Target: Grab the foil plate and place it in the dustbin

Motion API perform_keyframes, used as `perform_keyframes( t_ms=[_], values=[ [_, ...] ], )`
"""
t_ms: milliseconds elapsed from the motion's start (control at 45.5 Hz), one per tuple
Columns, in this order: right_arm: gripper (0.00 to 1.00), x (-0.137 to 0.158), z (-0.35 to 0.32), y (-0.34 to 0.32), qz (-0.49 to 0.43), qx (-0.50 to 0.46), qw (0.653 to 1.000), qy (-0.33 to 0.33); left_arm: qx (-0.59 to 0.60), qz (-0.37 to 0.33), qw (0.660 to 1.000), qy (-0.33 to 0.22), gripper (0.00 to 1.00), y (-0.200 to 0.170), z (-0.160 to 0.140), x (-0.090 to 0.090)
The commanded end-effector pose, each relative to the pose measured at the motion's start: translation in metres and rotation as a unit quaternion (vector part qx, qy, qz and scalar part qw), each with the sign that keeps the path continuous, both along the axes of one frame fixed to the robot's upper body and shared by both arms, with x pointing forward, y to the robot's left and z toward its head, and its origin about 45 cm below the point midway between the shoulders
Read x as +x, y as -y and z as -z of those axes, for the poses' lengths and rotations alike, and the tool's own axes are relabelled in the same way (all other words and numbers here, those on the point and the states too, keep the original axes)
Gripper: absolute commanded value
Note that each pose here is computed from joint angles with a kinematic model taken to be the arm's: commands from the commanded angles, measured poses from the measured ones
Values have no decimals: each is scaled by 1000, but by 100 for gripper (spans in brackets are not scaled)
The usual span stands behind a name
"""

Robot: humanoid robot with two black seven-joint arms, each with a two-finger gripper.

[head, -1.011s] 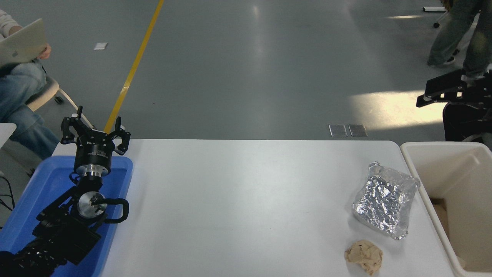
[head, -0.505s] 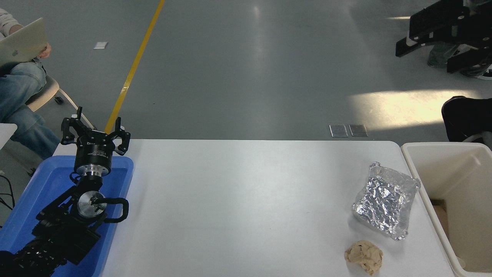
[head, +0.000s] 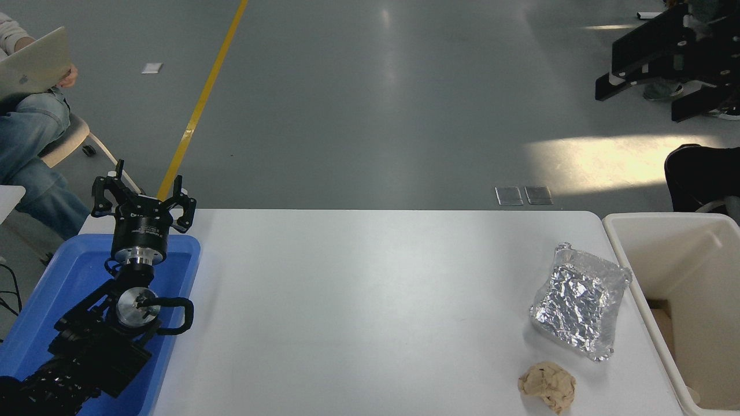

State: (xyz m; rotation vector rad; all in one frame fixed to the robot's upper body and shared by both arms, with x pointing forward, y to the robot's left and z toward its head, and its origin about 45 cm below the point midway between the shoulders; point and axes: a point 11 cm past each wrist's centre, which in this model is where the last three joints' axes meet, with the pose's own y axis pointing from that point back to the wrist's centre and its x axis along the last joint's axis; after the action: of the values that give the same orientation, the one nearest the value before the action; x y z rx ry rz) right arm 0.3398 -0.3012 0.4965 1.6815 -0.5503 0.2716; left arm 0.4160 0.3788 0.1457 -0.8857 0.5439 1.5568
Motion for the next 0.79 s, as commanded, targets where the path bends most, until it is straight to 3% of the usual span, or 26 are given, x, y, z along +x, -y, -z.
perform_keyframes(
  t_ms=[0,440,769],
  values=[
    [95,17,61,33,55,-17,998,-25,0,0,1000,0,99,0,0,0],
    [96,33,219,113,160,-46,984,-69,0,0,1000,0,99,0,0,0],
    [96,10,313,155,208,-51,972,-101,0,0,1000,0,99,0,0,0]
  ],
)
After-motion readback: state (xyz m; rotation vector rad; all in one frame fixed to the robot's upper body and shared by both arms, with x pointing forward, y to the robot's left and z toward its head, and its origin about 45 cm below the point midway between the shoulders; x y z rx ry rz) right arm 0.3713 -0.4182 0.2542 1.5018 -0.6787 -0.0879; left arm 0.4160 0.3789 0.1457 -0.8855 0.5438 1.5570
